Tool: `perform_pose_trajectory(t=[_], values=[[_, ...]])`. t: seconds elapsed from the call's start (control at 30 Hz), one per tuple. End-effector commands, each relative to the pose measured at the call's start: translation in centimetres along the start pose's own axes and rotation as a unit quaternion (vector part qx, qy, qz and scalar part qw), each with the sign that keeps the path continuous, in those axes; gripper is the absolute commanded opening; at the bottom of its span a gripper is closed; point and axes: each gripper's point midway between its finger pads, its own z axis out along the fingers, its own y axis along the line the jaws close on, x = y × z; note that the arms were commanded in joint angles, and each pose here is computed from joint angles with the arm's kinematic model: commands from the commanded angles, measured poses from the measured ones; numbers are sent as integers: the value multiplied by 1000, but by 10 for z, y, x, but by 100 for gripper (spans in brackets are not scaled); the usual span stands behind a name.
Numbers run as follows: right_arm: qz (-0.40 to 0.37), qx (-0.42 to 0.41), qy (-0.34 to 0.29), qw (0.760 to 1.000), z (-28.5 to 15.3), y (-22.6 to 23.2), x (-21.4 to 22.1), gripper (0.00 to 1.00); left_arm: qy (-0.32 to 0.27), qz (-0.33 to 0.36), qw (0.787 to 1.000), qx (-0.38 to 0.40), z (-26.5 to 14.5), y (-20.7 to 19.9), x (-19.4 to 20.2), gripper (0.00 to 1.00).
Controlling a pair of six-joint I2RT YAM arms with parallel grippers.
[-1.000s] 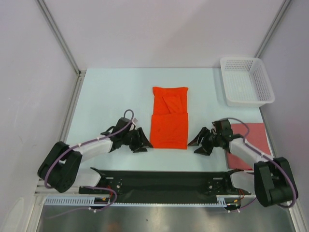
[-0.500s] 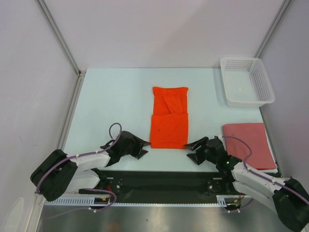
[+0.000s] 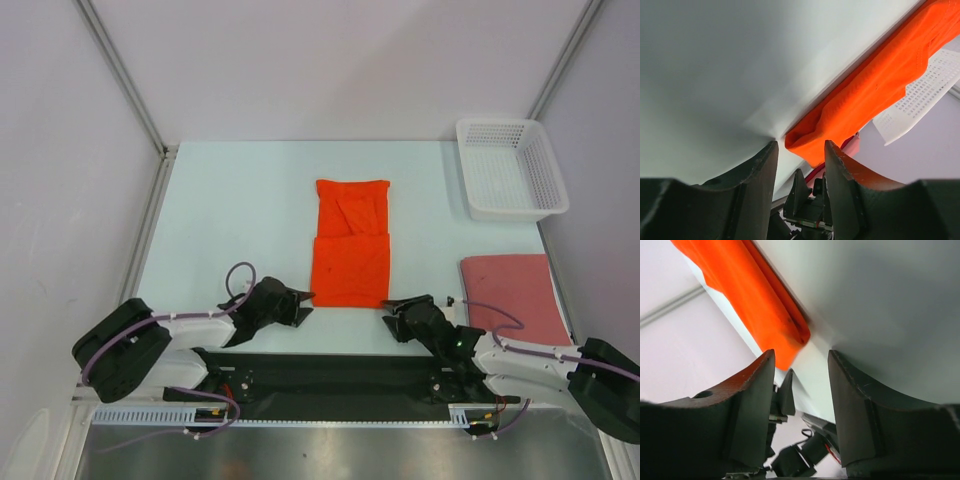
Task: Fold and stack the t-shirts
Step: Fold the tshirt
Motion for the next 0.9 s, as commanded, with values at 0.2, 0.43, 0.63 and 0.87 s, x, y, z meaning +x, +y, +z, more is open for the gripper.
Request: perform_pose_trajectory(t=[0.2, 0.43, 0.63, 0.87], values=[[-3, 61, -110, 992, 12, -31, -47, 51, -29, -19, 999, -38, 10, 17, -2, 50], [-17, 79, -98, 992, 15, -35, -40, 50, -36, -29, 997, -55, 11, 30, -7, 50], [-16, 89, -98, 991, 18, -39, -40, 47, -39, -33, 997, -63, 14, 35, -9, 47], [-25, 99, -89, 991, 24, -44, -36, 40, -45, -33, 997, -56, 15, 41, -15, 34]])
